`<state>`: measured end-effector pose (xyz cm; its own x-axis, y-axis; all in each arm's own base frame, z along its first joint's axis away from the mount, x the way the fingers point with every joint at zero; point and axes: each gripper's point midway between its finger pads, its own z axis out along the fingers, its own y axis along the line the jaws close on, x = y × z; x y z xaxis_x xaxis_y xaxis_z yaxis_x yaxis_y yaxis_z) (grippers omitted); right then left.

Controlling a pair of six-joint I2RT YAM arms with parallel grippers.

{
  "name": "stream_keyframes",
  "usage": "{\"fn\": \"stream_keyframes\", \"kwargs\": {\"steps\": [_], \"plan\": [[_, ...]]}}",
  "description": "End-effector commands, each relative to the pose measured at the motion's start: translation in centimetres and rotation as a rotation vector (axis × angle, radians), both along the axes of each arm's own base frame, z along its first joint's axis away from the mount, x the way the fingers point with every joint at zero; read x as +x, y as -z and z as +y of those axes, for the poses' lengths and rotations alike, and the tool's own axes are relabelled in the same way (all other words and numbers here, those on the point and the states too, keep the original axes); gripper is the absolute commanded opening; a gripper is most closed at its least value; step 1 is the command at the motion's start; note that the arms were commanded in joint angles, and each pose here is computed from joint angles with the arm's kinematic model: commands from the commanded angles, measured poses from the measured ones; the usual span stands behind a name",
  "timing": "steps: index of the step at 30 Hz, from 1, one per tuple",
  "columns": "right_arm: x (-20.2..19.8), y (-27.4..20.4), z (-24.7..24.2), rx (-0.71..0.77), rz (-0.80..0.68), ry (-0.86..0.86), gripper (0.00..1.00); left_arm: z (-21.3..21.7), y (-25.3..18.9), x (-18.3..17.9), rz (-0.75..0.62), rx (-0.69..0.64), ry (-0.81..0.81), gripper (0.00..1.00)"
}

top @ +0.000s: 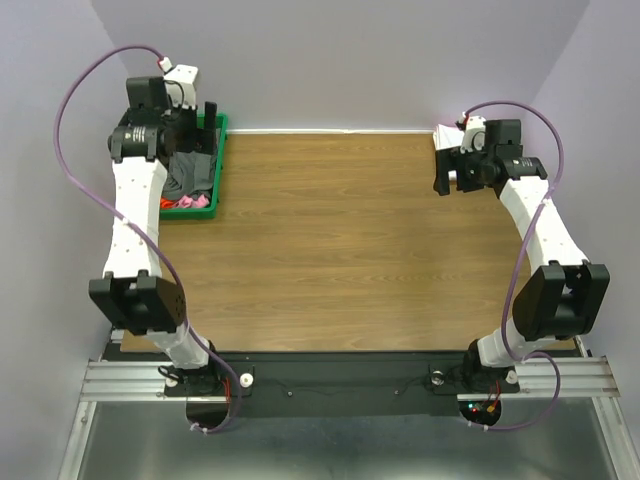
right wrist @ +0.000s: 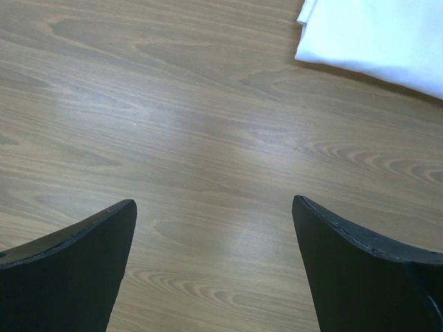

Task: Fold and stack the t-shirts
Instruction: Grab the tshirt from the pile

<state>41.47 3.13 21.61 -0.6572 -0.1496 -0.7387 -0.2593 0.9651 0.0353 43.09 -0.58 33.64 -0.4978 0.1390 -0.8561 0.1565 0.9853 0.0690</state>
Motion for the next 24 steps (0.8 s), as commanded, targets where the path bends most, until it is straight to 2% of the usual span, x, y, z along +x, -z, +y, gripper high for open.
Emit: {"fn": "stream_keyframes", "kwargs": {"steps": [1,2,3,6,7,9,13,18,24], "plan": [[0.4,-0.4,0.1,0.009,-0.021,-0.005,1.0,3.5,0.5,2.5,0.05,0.076,-0.041,0.99],[0.3,-0.2,0.1,0.01,-0.014,-0.002,1.0,4.9,0.8,3.0,0.066,0.089,-0.063,0.99],[0.2,-0.1,0.3,0.016,-0.011,-0.008,1.0,5.5,-0.8,3.6,0.033,0.097,-0.073,0.99],[-0.1,0.5,0.4,0.017,0.002,-0.013,1.0,7.9,0.7,5.8,0.086,0.135,-0.1,0.96],[-0.1,0.5,0.3,0.013,0.004,-0.011,1.0,8.6,2.5,6.7,0.13,0.151,-0.112,0.93],[-0.3,0.7,0.2,0.012,0.008,-0.01,1.0,9.2,3.5,7.6,0.144,0.19,-0.103,0.89],[-0.4,1.0,0.0,-0.001,0.013,-0.003,1.0,10.5,7.9,9.4,0.208,0.222,-0.107,0.73],[-0.9,1.6,-0.3,-0.016,0.029,0.001,1.0,11.3,12.3,11.1,0.273,0.228,-0.129,0.68],[-1.2,2.0,-0.6,-0.037,0.04,0.006,1.0,12.7,16.2,12.5,0.322,0.265,-0.17,0.67]]}}
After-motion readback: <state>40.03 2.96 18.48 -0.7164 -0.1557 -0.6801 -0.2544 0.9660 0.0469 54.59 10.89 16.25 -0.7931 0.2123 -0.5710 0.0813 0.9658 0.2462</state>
